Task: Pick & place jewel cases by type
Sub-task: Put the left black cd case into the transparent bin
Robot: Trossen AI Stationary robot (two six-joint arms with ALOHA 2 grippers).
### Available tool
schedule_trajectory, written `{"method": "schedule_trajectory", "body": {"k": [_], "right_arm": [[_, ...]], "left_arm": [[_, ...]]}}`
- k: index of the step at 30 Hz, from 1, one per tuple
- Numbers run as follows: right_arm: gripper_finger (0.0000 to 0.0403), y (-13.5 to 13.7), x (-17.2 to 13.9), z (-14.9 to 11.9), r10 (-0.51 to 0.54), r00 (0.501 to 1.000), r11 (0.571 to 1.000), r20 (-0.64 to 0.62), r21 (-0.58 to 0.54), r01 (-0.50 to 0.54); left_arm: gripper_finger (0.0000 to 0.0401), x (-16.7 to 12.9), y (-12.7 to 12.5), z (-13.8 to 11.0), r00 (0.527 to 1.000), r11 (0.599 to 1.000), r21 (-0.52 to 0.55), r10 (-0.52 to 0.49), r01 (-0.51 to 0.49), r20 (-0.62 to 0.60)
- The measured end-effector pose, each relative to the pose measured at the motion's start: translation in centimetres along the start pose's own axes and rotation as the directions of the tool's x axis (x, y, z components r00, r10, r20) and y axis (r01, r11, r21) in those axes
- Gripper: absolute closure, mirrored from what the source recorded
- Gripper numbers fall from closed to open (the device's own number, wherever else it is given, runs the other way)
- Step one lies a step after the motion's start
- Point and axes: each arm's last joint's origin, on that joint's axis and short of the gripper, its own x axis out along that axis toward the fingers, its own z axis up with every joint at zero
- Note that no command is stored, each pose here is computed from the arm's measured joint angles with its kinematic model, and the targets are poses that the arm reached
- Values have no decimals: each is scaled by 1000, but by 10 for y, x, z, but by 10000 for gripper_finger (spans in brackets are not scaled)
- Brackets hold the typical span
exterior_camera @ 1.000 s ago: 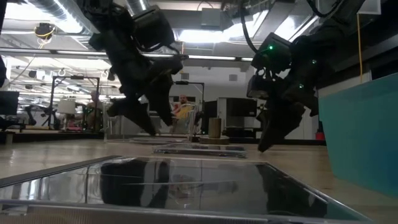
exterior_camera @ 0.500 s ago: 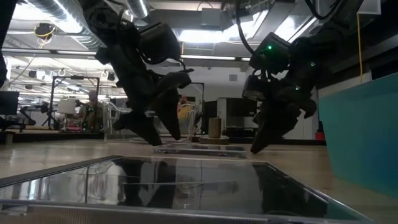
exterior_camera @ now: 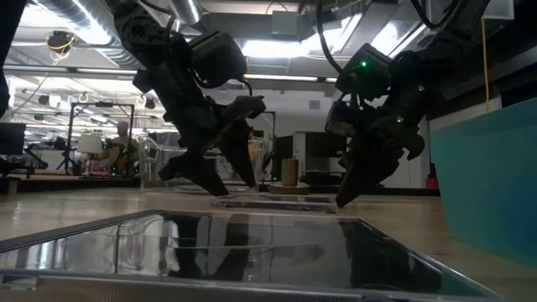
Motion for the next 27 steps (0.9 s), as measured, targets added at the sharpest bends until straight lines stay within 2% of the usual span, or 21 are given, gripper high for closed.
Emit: {"method": "schedule_trajectory", "body": {"k": [27], "right_arm": [[398, 0, 0, 0, 0, 1000, 1000, 1, -28, 0]], "left_arm": [[184, -18, -13, -2, 998, 998, 0, -67, 67, 22]]}}
